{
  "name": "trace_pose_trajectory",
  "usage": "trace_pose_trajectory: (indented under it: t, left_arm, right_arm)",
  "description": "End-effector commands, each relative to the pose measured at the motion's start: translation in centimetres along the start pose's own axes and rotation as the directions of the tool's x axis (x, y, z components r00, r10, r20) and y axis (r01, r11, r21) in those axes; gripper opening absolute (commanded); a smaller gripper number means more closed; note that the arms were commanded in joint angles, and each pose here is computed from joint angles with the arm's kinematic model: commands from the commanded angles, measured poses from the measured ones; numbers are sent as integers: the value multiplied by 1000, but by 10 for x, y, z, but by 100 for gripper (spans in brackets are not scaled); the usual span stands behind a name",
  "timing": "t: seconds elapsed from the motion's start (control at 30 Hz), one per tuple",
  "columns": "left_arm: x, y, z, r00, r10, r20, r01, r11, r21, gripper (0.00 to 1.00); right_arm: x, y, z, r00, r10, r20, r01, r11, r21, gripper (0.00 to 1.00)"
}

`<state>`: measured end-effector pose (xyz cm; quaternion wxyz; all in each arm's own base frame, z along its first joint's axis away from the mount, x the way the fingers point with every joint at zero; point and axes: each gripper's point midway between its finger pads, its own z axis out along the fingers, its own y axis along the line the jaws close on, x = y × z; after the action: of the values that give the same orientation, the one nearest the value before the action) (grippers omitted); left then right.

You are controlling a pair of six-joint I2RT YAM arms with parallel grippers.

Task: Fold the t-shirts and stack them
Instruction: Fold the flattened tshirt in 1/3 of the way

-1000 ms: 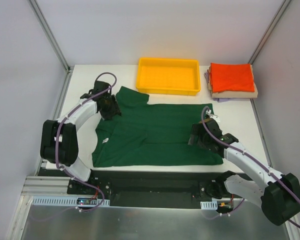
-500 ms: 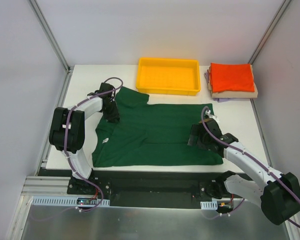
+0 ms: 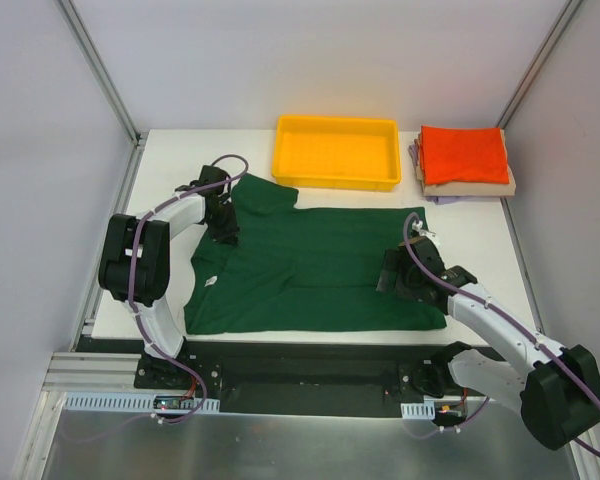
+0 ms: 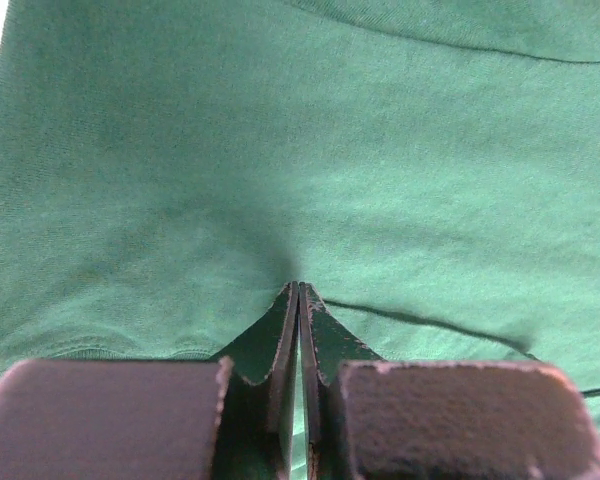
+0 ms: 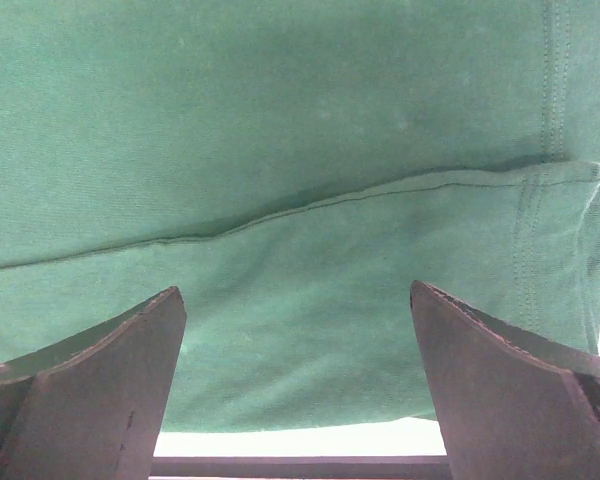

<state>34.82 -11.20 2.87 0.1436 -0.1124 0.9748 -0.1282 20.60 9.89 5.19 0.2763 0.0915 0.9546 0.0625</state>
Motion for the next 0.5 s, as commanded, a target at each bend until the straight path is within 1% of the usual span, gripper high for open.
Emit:
trace_pose_trajectory:
  t: [0.0,0.2,0.47]
  left_arm:
    - [-21,-4,-20,995,29,91,-30,999,19,0]
    - [-37,-6,-35,982,69,178,-72,997,14,0]
    - [-46,2,-33,974,90,208,-86,996,-29,0]
  right_arm:
    - [-5,-4,-2,1000,4,14,-5,1000,20,96]
    - [-5,-8,-5,1000,15,26,-16,999,30,96]
    - [-5,-12,-6,999,19,27,-20,999,43,96]
